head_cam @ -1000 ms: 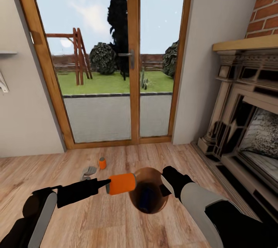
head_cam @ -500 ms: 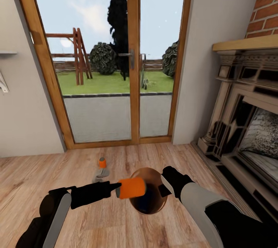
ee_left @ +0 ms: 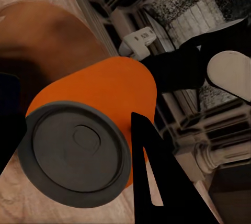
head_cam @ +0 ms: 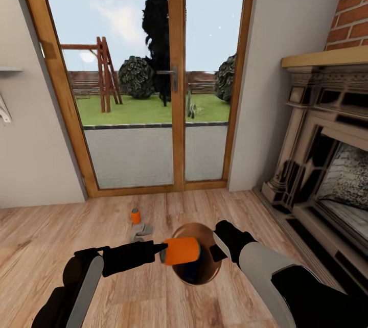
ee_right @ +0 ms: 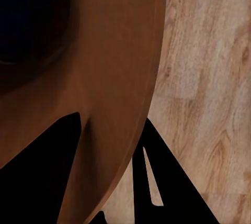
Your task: Put the three can of soda from the living room inside the tash can in the kitchen.
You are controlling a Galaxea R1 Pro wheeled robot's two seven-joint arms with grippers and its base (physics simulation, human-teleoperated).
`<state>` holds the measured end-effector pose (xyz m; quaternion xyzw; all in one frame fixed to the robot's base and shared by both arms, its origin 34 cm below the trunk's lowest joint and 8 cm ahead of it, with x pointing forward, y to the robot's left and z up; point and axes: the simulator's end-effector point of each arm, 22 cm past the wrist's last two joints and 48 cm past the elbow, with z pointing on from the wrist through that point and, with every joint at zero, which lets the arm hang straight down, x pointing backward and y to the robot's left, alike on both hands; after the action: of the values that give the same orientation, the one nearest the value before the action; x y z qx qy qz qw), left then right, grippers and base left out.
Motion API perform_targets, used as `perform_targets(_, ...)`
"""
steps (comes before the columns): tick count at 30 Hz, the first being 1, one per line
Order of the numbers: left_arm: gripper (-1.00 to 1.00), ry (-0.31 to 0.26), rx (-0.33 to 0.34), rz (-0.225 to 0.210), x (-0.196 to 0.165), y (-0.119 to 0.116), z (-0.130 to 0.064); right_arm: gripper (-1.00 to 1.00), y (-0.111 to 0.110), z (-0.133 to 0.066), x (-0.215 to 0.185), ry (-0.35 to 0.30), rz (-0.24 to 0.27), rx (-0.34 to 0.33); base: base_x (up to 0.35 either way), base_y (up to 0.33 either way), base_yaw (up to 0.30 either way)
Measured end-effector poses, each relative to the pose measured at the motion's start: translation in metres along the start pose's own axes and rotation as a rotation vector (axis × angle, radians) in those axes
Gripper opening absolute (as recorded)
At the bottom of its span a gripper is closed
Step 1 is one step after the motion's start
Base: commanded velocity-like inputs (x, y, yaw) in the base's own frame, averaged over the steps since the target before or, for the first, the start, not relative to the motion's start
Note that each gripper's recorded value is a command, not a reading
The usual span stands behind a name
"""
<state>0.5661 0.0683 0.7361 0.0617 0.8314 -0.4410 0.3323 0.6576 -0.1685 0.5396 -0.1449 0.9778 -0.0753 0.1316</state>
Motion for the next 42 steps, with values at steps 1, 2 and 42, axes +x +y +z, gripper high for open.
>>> perform_targets(1, -1.00, -0.001, 0.000, -0.001, 0.000, -0.001, 0.001, -1.00, 0.000, 0.000, 0.000, 0.000, 0.001, -0.001, 0.000, 0.000, 0.000)
perform_targets(2, -1.00, -0.002, 0.002, -0.003, 0.000, -0.002, 0.002, -1.00, 0.001, 0.000, 0.001, 0.002, -0.001, -0.002, 0.000, 0.000, 0.000)
perform_targets(42, 1.00, -0.010, -0.010, -0.016, -0.002, -0.005, 0.009, -1.00, 0.012, 0.010, 0.021, 0.039, -0.006, -0.035, 0.000, 0.000, 0.000)
